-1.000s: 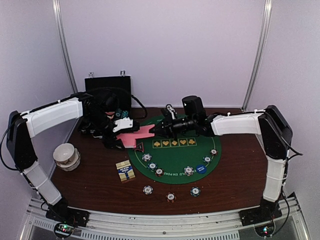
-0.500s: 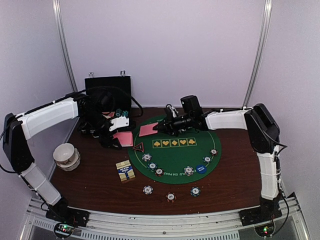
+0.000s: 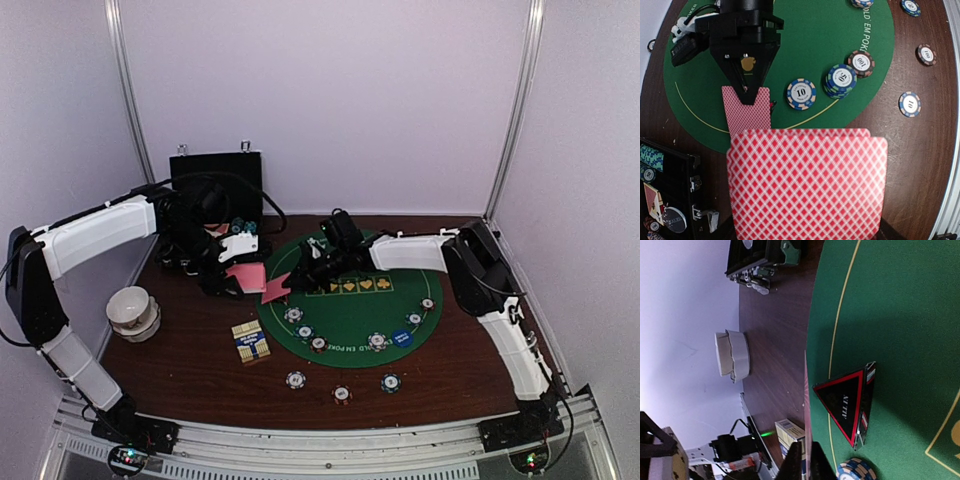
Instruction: Distribute texas hold em gaming equipment
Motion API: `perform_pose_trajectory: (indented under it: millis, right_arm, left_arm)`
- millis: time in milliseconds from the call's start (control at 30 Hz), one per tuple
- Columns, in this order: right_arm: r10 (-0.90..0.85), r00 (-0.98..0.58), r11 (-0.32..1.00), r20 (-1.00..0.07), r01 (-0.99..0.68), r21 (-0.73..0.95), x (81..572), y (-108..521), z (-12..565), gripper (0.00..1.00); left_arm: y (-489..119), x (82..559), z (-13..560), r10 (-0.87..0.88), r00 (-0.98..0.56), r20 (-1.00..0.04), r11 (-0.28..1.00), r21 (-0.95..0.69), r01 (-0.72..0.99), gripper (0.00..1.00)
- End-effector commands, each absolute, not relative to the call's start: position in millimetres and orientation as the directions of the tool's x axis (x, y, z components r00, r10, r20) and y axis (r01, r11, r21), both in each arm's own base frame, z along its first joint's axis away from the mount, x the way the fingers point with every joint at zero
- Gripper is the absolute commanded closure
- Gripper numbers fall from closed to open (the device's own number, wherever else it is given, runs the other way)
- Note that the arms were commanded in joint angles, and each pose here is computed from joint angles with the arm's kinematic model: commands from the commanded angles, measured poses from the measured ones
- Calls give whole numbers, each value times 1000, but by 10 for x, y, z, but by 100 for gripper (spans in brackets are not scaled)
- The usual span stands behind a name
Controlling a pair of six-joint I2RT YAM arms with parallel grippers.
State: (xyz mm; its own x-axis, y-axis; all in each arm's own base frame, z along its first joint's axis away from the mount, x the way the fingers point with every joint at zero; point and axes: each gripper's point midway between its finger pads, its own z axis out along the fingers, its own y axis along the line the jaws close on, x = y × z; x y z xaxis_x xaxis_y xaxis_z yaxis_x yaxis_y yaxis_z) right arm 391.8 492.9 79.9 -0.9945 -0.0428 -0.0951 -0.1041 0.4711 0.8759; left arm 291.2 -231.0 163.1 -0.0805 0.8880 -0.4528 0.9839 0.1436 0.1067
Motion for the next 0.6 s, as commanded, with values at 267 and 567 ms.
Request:
perform_pose_trajectory:
  millis: [267, 567]
  right_arm:
    - [-76, -975, 656, -209, -207, 725, 3974, 4602, 773, 60]
    - [-50, -959, 638, -279, -245, 730, 3964, 4472, 1222, 47]
  left_arm:
    - [-2343, 2913, 1817, 860, -73, -505, 157, 125, 980, 100]
    - [-2359, 2928, 1831, 856, -82, -510, 166, 121, 979, 100]
